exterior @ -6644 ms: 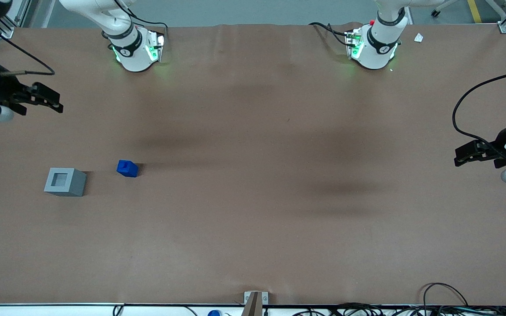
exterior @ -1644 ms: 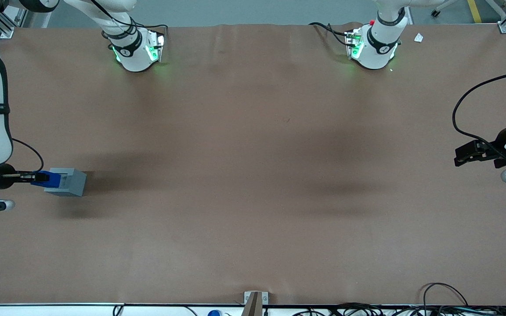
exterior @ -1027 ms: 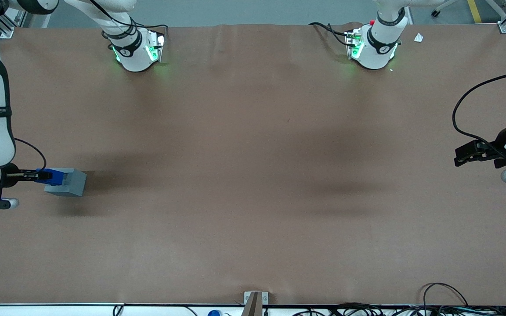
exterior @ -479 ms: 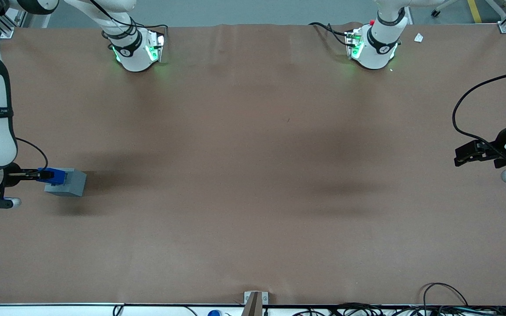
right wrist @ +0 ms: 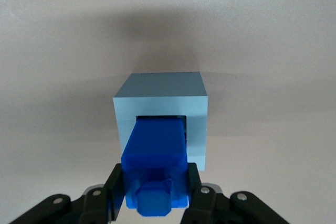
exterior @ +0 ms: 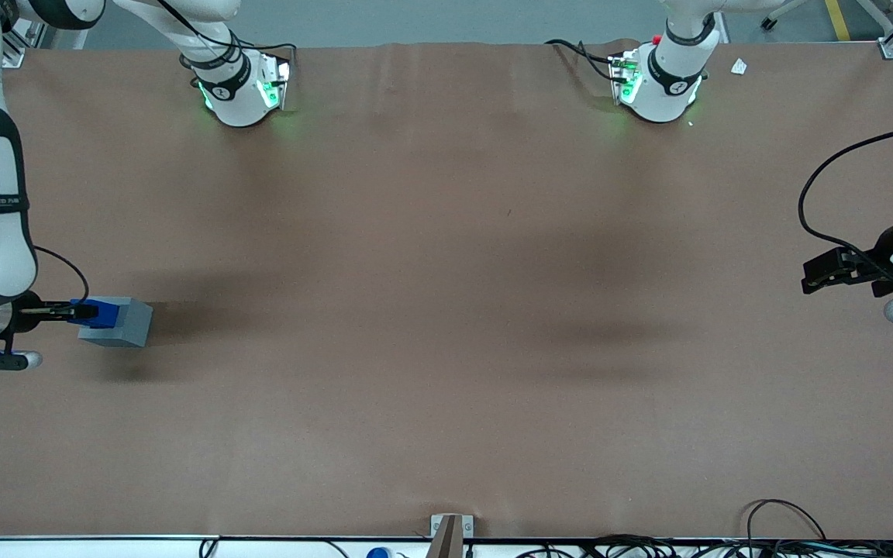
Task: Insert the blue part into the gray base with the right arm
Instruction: 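Lower the blue block into the gray base's opening, then open the right gripper and raise it away from the base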
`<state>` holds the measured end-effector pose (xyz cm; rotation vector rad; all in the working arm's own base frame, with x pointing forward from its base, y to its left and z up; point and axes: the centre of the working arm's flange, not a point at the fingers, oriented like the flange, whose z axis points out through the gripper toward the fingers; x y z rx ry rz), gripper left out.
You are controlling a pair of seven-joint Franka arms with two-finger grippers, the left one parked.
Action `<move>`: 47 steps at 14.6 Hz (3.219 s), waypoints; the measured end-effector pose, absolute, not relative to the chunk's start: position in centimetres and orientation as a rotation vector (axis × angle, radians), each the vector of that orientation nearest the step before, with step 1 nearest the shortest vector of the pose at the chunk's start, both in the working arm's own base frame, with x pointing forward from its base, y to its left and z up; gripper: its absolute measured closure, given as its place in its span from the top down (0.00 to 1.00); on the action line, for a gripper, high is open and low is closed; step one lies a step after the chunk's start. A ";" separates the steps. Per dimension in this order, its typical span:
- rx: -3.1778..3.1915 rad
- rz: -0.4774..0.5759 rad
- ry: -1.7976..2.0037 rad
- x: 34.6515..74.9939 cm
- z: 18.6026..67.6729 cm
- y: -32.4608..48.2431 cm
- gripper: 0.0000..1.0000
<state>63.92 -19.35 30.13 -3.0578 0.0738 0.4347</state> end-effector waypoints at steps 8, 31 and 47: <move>-3.059 0.437 0.073 64.0 29.4 -19.4 0.51; -3.071 0.297 0.049 60.7 50.9 -8.9 1.00; -3.063 0.062 0.084 49.9 63.0 -0.4 1.00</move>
